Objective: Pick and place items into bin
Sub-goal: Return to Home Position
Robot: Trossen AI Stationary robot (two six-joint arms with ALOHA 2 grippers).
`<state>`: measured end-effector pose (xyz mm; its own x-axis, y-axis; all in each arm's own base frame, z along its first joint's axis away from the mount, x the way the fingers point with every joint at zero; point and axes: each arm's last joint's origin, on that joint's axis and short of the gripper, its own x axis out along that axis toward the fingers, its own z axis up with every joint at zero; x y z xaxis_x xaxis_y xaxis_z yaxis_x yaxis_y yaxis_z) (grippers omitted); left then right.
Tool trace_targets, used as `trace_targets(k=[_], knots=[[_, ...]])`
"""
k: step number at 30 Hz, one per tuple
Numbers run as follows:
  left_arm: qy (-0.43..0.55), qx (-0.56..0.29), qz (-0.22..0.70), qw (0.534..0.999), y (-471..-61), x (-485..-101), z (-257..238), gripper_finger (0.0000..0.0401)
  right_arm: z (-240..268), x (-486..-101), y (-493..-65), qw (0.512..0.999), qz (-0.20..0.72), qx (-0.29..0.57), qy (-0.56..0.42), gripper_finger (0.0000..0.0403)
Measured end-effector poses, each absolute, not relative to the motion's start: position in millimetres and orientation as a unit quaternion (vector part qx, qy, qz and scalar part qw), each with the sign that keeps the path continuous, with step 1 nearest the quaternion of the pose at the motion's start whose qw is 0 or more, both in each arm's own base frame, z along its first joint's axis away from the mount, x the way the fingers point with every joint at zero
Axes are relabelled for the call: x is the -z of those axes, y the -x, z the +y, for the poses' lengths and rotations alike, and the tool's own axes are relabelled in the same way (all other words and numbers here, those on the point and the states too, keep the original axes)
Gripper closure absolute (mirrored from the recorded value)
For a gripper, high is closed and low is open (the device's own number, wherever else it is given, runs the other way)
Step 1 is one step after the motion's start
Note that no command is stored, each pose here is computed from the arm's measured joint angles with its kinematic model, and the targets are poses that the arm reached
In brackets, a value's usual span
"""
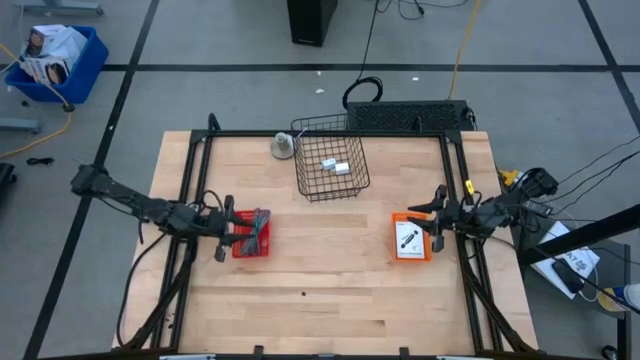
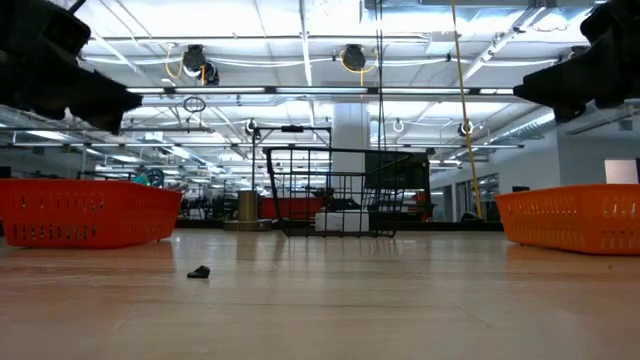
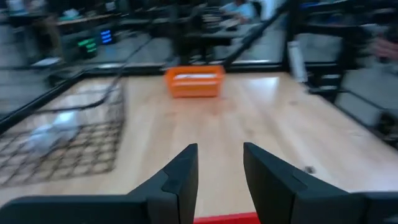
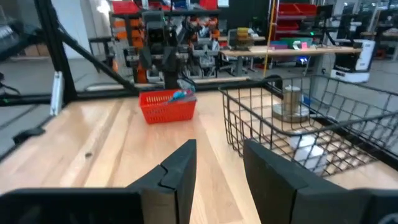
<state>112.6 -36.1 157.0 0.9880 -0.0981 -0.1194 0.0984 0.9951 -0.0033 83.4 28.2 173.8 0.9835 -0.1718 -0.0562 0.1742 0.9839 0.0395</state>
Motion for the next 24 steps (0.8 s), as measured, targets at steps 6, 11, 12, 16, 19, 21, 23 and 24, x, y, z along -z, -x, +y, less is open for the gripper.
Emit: trace_targets(k=[6,11,12,16,19,21,23,24], knots=[[0.029,-0.01,0.095,0.995,-111.6,-149.6,-32.6,0.027,29.5,-158.1,-86.2,0.994,0.048,0.096,-0.005,0.0277],[0.028,-0.01,0.098,0.995,-111.9,-148.9,-32.7,0.027,30.2,-164.9,-87.4,0.995,0.019,0.095,-0.026,0.0277],[0.028,-0.01,0.098,0.995,-111.9,-149.0,-32.7,0.027,30.3,-167.0,-87.6,0.995,0.009,0.095,-0.033,0.0277],[0.029,-0.01,0.097,0.995,-111.9,-149.1,-32.7,0.027,30.3,-176.0,-87.7,0.993,-0.032,0.094,-0.063,0.0277],[0.029,-0.01,0.097,0.995,-111.9,-149.1,-32.7,0.027,30.0,-182.4,-87.1,0.99,-0.061,0.091,-0.084,0.0277],[0.029,-0.01,0.097,0.995,-111.9,-149.1,-32.7,0.027,29.9,-184.3,-86.8,0.989,-0.07,0.091,-0.091,0.0277],[0.028,-0.01,0.097,0.995,-112.0,-149.2,-32.7,0.027,29.8,-184.8,-86.8,0.989,-0.072,0.091,-0.092,0.0277],[0.028,-0.01,0.097,0.995,-111.9,-149.1,-32.7,0.027,29.8,-185.2,-86.7,0.989,-0.074,0.091,-0.094,0.0277]])
